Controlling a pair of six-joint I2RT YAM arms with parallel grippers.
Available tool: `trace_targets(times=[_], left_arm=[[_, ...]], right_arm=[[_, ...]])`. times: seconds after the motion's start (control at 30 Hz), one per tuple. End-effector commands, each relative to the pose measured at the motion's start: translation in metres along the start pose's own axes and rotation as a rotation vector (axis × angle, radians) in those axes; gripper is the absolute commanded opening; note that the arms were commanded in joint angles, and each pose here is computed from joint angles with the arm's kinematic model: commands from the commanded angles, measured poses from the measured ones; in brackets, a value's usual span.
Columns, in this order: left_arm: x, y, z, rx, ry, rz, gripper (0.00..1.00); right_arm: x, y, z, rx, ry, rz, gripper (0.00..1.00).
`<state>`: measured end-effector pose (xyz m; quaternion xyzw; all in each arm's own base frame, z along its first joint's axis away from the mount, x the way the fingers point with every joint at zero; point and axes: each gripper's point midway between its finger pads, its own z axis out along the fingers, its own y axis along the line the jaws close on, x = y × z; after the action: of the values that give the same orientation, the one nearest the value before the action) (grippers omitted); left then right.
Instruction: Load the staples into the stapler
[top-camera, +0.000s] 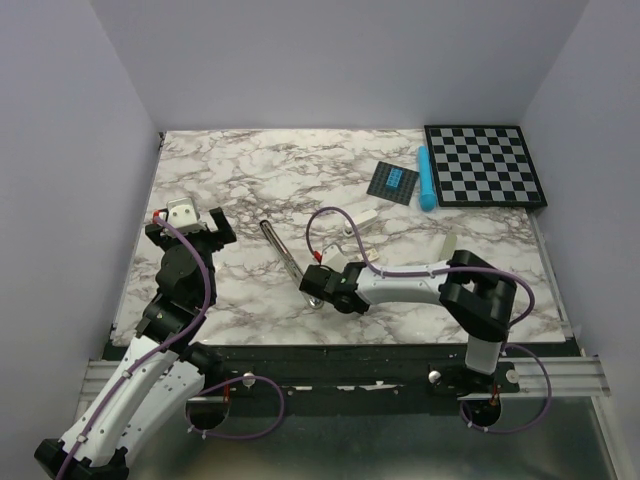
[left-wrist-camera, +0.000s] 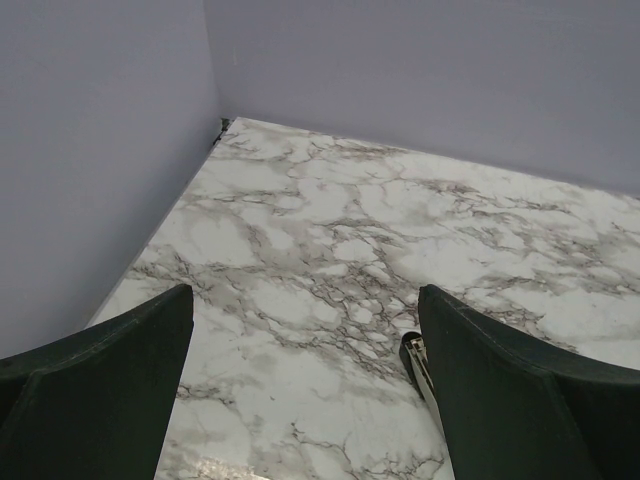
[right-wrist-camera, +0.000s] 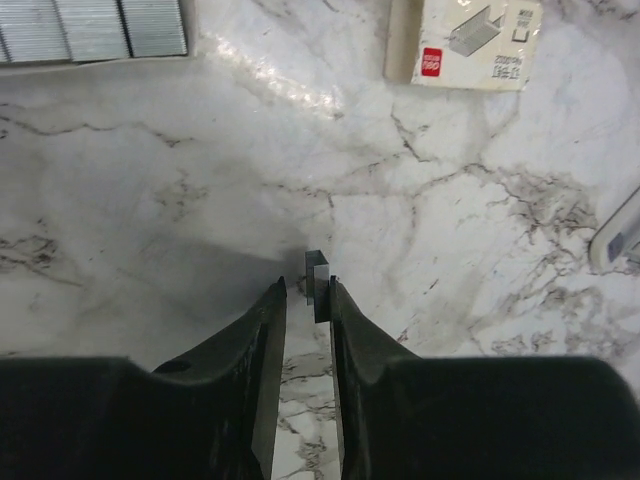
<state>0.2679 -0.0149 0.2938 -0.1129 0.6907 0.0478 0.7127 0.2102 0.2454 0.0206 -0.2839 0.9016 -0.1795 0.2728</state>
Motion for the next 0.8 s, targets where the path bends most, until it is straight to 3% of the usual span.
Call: trace_targets(times=[0.0, 0.43, 0.6, 0.77], left_arm=[[0.002, 0.001, -0.001, 0.003, 0.006, -0.003, 0.99], [0.005, -0.002, 0.001, 0.01, 0.014, 0.001, 0.99], [0.005, -0.003, 0.001, 0.014, 0.016, 0.001, 0.99], [0.005, -0.003, 0.001, 0.014, 0.017, 0.002, 0.99]], right_arm=[[0.008, 0.033, -0.006, -0.18, 0.011, 0.031, 0.33], [0.01, 0.037, -0.009, -0.224, 0.001, 0.047, 0.37], [0.006, 0.035, -0.016, -0.248, -0.029, 0.078, 0.59], [0.003, 0.025, -0.02, -0.223, -0.055, 0.092, 0.67]])
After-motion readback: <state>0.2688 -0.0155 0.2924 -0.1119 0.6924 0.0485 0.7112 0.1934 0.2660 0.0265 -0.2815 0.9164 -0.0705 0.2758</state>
